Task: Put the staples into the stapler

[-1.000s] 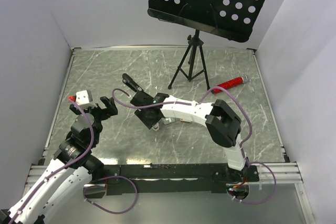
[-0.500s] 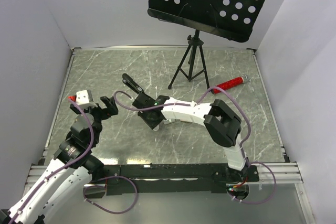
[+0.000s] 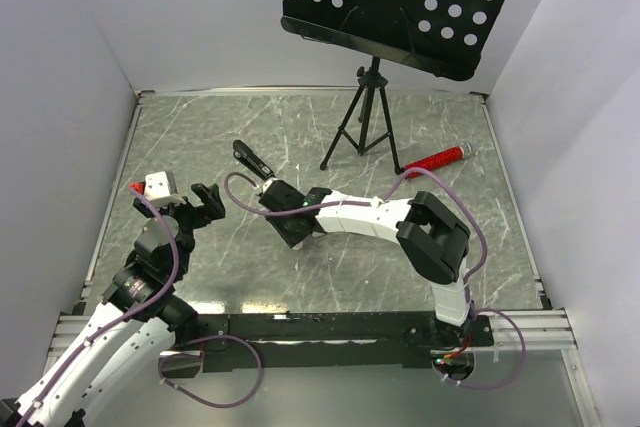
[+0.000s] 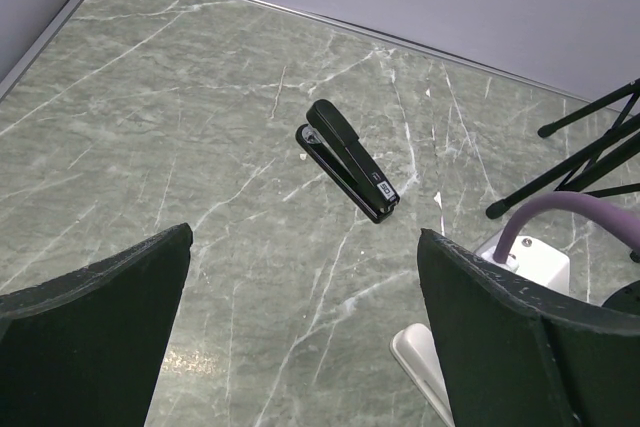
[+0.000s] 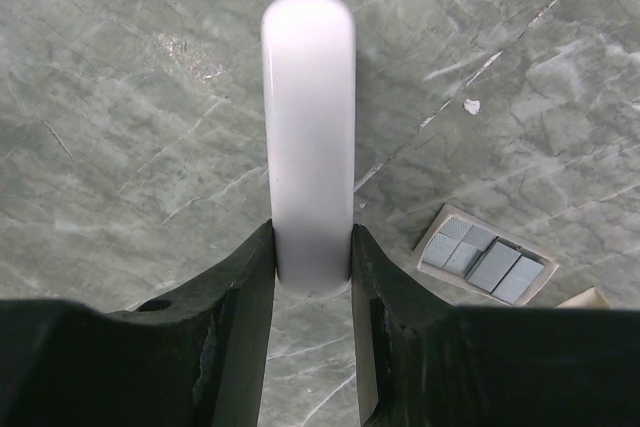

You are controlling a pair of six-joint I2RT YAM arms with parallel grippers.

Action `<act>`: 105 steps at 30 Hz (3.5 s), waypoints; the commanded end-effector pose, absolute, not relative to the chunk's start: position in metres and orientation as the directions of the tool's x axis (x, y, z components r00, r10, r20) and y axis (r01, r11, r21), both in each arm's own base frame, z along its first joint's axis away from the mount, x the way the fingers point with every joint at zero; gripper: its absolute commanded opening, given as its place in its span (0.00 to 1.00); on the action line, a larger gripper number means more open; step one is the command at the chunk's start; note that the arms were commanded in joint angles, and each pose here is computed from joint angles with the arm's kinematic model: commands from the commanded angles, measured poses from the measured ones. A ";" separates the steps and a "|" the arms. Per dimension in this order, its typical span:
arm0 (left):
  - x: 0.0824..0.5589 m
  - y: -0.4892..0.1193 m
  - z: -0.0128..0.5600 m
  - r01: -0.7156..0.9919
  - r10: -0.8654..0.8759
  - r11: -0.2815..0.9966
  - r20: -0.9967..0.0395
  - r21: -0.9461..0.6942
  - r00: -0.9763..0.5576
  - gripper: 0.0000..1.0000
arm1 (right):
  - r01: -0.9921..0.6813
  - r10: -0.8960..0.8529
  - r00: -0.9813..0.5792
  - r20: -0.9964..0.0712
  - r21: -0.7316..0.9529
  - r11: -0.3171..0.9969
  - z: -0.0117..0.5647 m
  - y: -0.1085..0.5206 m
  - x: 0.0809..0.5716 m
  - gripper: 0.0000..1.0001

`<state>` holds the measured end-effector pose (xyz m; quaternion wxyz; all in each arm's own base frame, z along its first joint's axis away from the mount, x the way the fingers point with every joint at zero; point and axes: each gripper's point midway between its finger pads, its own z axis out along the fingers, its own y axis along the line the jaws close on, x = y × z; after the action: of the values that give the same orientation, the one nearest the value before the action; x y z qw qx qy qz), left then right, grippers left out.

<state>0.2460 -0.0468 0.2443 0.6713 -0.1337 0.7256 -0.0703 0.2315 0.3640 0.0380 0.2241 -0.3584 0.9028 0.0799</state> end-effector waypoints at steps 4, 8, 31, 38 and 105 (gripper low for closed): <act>0.247 -0.046 0.253 -0.093 -0.300 0.950 -0.954 -0.297 -0.027 0.99 | -0.676 -0.642 -0.697 -0.320 -0.007 0.737 0.039 0.345 0.211 0.00; 0.247 -0.046 0.253 -0.094 -0.301 0.950 -0.953 -0.298 -0.026 0.99 | -0.679 -0.640 -0.689 -0.340 -0.005 0.734 0.060 0.355 0.218 0.00; 0.245 -0.044 0.257 -0.091 -0.318 0.945 -0.948 -0.316 -0.009 0.99 | -0.326 -0.326 -0.815 -0.478 -0.086 0.941 0.144 0.204 0.278 0.00; 0.246 -0.045 0.256 -0.095 -0.314 0.946 -0.949 -0.311 -0.017 0.99 | -0.046 -0.083 -0.896 -0.437 -0.096 0.994 0.115 0.119 0.283 0.00; 0.495 -0.104 0.049 -0.727 -0.607 0.671 -0.670 -0.146 -0.426 0.57 | 0.006 0.255 -0.459 -0.851 0.284 0.959 0.192 0.073 0.251 1.00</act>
<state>0.4962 -0.1038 0.0353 0.3554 -0.3886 0.8459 0.0844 0.2439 0.0730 0.1882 0.4971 0.0839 0.8541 0.1281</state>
